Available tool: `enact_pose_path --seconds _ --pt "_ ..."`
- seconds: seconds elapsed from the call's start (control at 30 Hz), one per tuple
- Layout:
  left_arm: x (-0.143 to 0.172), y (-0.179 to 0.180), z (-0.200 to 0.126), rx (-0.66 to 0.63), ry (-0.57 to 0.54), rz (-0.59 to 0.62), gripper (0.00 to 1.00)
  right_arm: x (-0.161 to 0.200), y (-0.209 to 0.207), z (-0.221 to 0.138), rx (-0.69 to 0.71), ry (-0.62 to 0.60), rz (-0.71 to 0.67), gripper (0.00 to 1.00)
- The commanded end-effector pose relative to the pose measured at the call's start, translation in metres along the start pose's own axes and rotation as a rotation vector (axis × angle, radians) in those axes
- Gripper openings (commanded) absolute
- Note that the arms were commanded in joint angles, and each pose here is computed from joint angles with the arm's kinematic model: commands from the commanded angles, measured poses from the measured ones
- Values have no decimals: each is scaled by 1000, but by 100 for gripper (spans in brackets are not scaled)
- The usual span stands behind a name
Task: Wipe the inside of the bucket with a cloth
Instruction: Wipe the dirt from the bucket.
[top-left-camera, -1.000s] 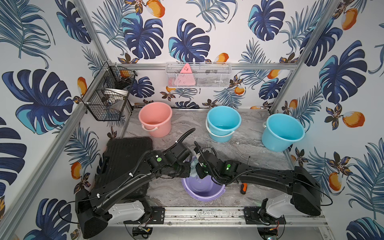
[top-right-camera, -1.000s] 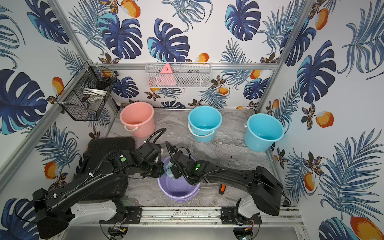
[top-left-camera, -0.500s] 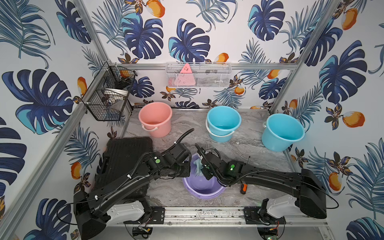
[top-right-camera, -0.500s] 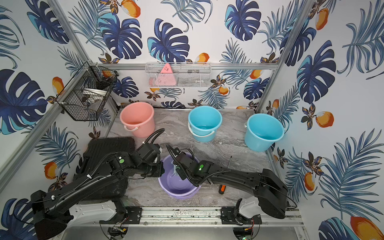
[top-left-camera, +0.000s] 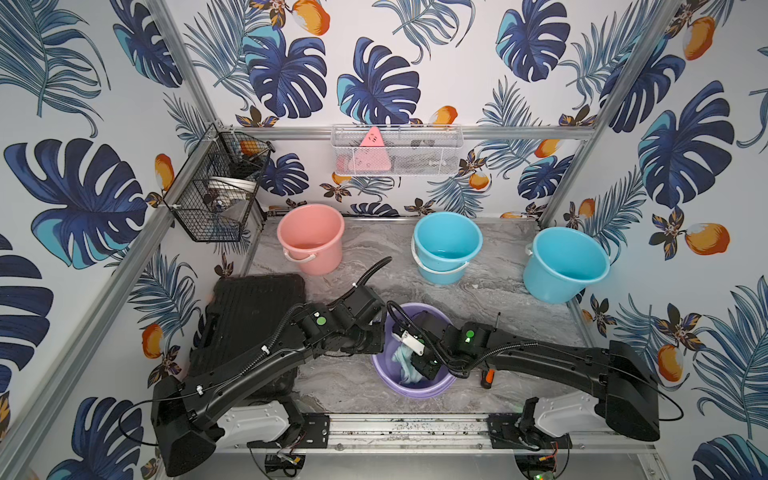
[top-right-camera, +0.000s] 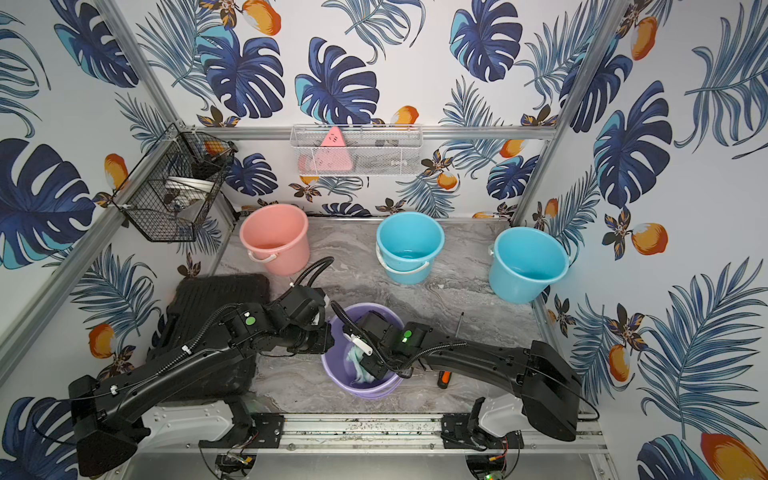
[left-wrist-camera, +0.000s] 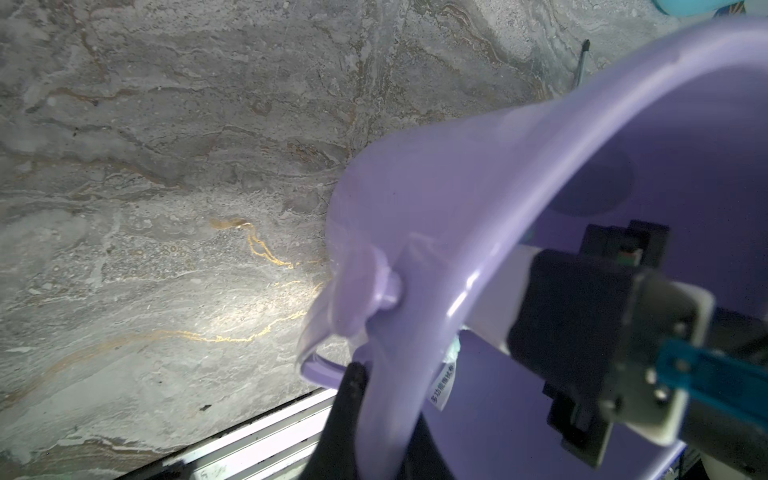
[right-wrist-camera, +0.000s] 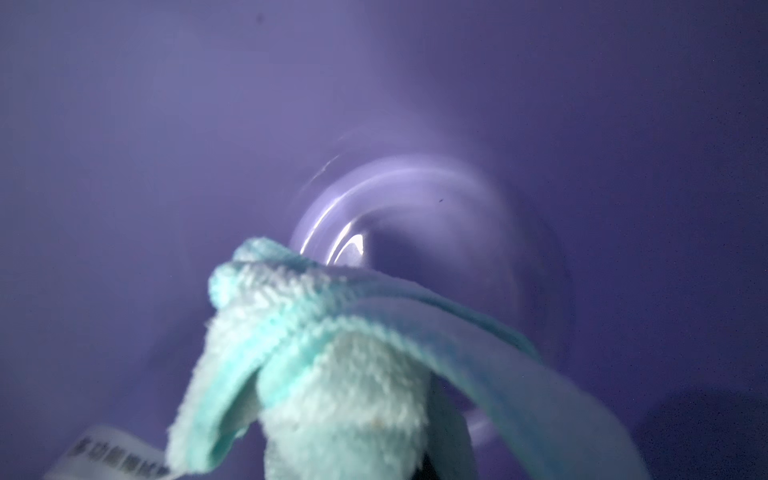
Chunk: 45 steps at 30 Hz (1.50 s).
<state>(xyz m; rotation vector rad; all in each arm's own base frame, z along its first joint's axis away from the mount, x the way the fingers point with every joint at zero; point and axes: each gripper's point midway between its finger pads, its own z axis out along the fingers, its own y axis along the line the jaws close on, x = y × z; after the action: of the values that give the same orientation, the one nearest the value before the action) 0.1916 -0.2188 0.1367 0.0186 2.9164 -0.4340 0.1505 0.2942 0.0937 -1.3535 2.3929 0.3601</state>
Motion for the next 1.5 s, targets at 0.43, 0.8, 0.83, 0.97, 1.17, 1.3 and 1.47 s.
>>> enact_pose_path --seconds 0.43,0.8,0.83,0.97,1.17,1.3,1.47 --pt "-3 -12 -5 69 -15 7 0 -82 -31 7 166 -405 116 0" --pt "-4 -1 -12 21 -38 17 0 -55 -81 -13 522 -193 -183 0" --pt "-4 0 -12 12 -38 19 0 -50 -83 -16 536 -160 -230 0" --pt "-4 6 -13 -17 -46 22 0 -23 -81 -20 512 -21 -403 0" --pt "-8 11 -17 -53 -65 27 0 27 -67 -17 351 248 -556 0" --pt "-10 11 -20 -58 -75 31 0 50 -40 -15 148 358 -552 0" --pt "-12 9 -23 -43 -86 38 0 50 3 -11 -100 311 -516 0"
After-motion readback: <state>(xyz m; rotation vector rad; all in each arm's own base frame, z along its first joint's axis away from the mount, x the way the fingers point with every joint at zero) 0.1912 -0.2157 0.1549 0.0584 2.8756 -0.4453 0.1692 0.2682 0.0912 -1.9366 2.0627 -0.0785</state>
